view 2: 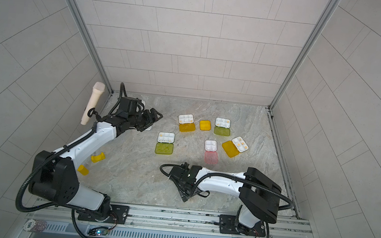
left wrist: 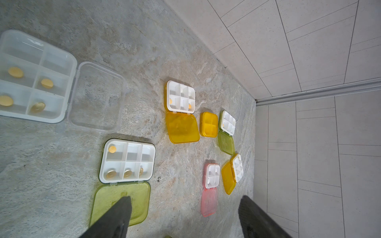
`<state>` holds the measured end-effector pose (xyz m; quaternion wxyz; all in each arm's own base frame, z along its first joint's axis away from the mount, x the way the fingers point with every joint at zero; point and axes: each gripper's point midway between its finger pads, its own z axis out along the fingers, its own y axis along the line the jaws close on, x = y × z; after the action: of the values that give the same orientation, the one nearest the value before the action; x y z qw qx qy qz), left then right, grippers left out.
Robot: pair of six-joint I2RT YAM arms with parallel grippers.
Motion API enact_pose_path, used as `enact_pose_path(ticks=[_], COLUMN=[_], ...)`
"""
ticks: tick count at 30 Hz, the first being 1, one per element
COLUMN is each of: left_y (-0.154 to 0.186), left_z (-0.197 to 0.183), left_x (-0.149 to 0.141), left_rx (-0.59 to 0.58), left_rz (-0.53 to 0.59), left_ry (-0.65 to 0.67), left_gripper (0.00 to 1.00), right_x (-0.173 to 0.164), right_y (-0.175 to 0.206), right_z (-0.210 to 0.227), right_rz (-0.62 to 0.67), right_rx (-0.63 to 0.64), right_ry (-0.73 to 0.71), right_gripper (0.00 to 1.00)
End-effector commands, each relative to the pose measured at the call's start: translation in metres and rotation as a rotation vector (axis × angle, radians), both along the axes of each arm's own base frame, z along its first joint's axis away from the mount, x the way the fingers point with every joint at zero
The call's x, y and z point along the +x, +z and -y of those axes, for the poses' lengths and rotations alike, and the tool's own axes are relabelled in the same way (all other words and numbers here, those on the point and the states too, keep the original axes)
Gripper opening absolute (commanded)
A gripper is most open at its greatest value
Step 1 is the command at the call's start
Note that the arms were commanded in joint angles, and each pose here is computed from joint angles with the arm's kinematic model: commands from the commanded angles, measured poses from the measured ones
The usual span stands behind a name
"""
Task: Close pillboxes
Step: Adjust the pillbox at the center of the board.
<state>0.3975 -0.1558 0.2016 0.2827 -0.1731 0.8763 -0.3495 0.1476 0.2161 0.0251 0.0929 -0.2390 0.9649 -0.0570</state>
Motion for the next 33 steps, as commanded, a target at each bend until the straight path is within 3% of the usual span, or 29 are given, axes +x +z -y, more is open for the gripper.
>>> enact_pose_path(ticks=[1,20,27,33], left_y=[0.016,0.011,0.011,-0.013], left_z=[0.0,0.015,0.036,0.067], left_x=[0.004,0.0,-0.01,-0.043], left_rx=[-0.008,-0.037,-0.022,0.026], left_rz=[0.036,0.018,0.005,-0.065], left_ry=[0.001,-0.038,-0.095,-0.213], left_gripper=[0.86,0.86,0.86,0.86], right_x=[0.005,0.033,0.026,0.045], right_y=[-0.005,0.013,0.036,0.067], right_z=[0.02,0.057,0.056,0.069], right_rz=[0.014,0.015,-0.018,0.007], right_rx=[-0.067,-0.065,0.041,0.253], right_ry=[-0.038,-0.098,-0.084,-0.22], right_gripper=[1.0,0.99,0.97,0.95])
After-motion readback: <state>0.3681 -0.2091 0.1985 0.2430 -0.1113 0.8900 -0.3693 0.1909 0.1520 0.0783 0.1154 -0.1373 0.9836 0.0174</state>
